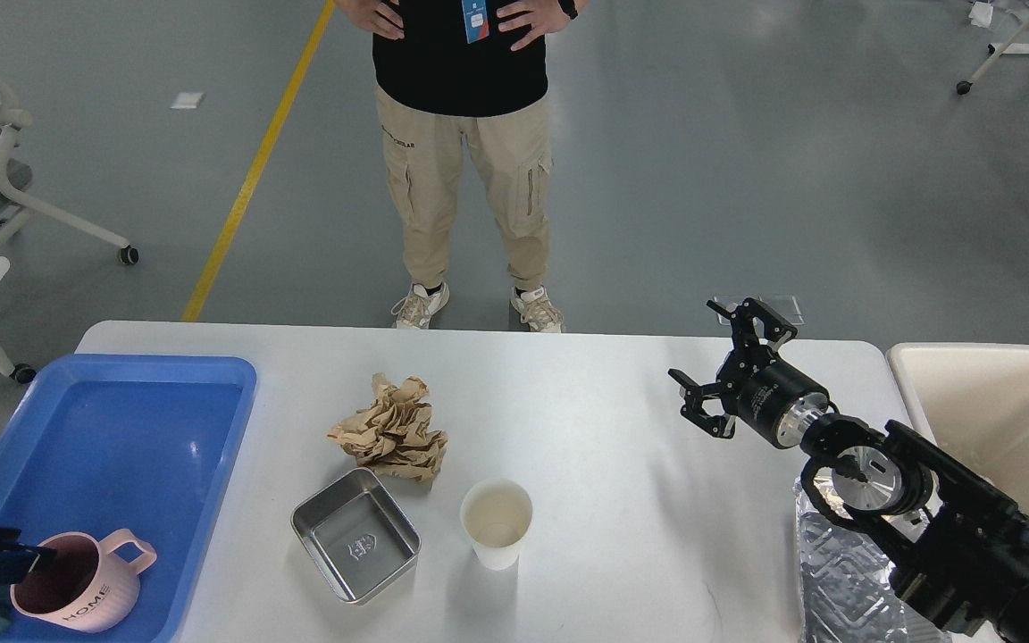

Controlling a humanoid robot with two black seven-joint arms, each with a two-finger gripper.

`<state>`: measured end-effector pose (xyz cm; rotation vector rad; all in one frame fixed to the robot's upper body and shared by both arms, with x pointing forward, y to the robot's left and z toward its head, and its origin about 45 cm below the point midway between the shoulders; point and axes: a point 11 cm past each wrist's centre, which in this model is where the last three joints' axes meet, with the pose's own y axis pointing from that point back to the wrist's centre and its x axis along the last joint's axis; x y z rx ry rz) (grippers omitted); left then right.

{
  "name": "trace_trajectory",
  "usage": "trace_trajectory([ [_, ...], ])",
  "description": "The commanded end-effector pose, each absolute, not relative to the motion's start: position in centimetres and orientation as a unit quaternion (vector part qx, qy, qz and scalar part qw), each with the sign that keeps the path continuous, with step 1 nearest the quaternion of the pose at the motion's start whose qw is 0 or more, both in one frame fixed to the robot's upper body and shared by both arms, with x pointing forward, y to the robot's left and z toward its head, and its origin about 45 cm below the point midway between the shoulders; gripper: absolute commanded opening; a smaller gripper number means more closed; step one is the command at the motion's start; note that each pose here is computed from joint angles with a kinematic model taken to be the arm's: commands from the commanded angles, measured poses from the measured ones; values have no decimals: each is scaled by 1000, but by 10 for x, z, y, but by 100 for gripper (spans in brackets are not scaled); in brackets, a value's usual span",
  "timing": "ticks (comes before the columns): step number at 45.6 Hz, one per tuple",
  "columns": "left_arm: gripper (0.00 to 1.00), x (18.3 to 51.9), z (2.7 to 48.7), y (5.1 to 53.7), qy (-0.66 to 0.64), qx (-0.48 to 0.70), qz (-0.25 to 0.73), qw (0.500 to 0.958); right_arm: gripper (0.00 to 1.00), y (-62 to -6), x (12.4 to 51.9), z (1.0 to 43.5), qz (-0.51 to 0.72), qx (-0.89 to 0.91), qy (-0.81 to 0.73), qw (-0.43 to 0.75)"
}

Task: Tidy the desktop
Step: 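Lift the pink mug and set it down on the blue tray, then release the mug and raise the left gripper away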

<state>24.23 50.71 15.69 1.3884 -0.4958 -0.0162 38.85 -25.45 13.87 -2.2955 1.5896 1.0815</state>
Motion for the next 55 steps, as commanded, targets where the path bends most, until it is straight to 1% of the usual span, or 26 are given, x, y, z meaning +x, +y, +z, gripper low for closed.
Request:
trace_trajectory([
  [1,78,243,159,506,-224,628,0,746,100,-255,389,139,360,-765,529,74],
  [4,81,244,161,504,-221,622,7,751,100,-255,389,139,359,-764,530,73],
  [8,88,248,166,503,-213,615,28,759,100,-254,390,140,359,-765,529,74],
  [12,93,251,175,503,-196,606,57,769,100,-255,391,141,358,-765,530,74],
  [16,95,255,188,497,-180,591,78,783,100,-255,391,141,357,-766,530,74],
  [19,96,265,207,493,-178,581,102,788,100,-255,391,141,357,-766,530,74],
  [28,97,296,252,497,-147,576,203,778,100,-255,392,142,356,-765,531,74],
  [34,97,308,268,506,-128,607,240,747,100,-255,393,143,356,-765,532,74],
  [39,97,310,271,511,-122,630,250,725,100,-256,393,144,354,-766,532,74],
  [45,97,317,279,505,-114,604,281,737,100,-262,394,145,350,-765,536,71],
  [55,97,320,274,496,-98,559,312,762,100,-261,394,145,350,-765,536,72],
])
